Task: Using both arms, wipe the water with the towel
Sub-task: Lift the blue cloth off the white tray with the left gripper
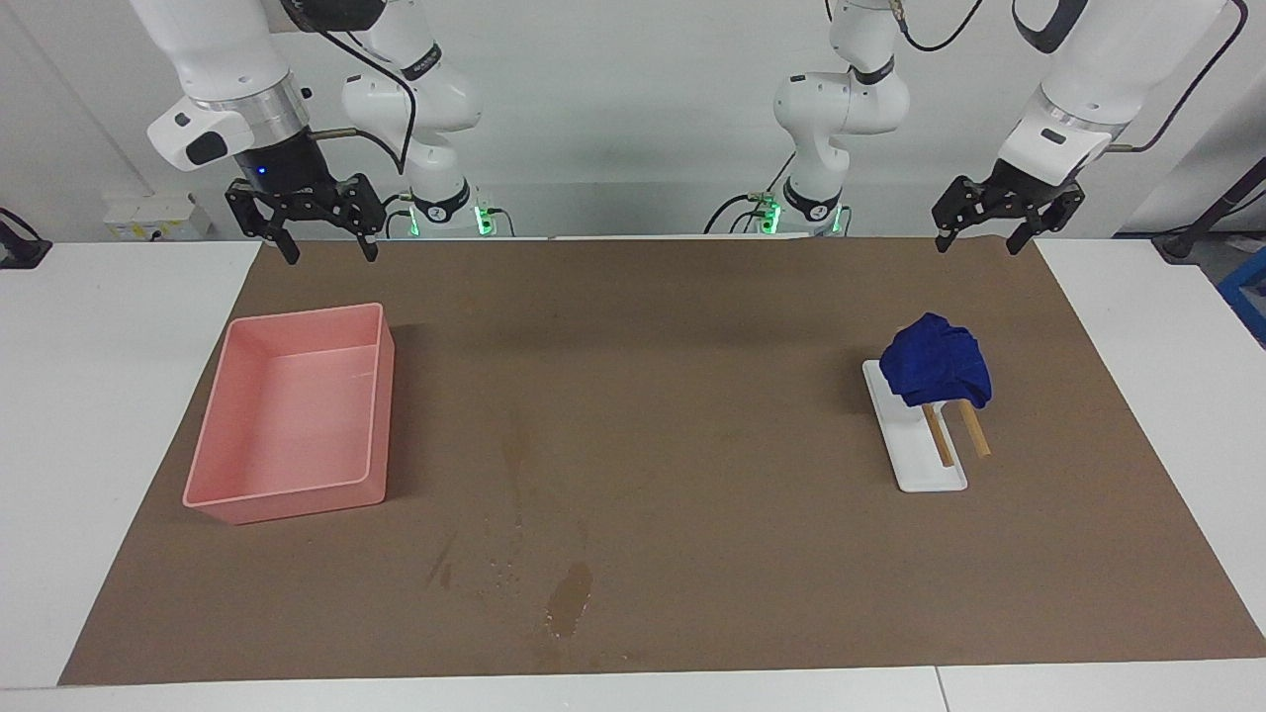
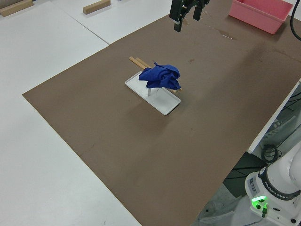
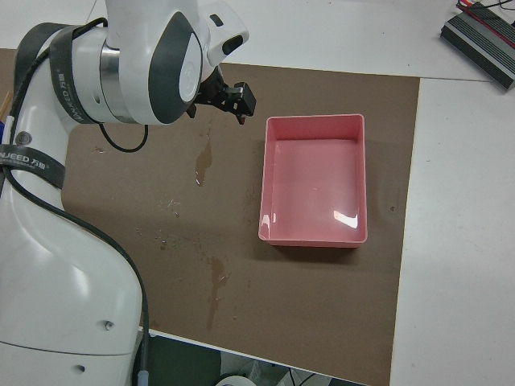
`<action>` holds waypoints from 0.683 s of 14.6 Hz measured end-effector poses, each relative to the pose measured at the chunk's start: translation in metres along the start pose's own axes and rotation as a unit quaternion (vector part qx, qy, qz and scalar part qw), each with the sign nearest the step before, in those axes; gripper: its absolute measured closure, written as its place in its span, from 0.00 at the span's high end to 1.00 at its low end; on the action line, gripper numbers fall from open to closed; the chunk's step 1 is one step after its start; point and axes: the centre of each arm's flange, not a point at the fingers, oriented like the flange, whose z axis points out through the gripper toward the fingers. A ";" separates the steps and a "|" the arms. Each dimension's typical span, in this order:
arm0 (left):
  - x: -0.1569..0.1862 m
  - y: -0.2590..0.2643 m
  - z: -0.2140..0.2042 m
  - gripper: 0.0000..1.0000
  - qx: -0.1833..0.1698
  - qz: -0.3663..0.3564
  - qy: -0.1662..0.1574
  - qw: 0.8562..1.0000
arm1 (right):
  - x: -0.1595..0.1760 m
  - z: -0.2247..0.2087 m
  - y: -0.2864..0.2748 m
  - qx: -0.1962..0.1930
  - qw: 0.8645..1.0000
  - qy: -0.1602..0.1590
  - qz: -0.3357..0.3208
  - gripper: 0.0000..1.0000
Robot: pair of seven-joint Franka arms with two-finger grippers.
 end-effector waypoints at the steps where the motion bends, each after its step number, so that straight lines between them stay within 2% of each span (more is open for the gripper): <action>1: 0.001 0.000 0.005 1.00 0.000 -0.007 0.004 1.000 | 0.000 0.000 -0.001 0.000 1.000 -0.001 -0.001 1.00; 4: 0.004 -0.003 0.022 1.00 0.000 -0.015 0.017 1.000 | -0.001 0.001 -0.002 0.000 1.000 -0.003 -0.001 1.00; 10: 0.013 -0.005 0.084 1.00 0.003 -0.007 0.034 0.999 | -0.003 0.001 -0.001 -0.001 1.000 -0.011 -0.023 1.00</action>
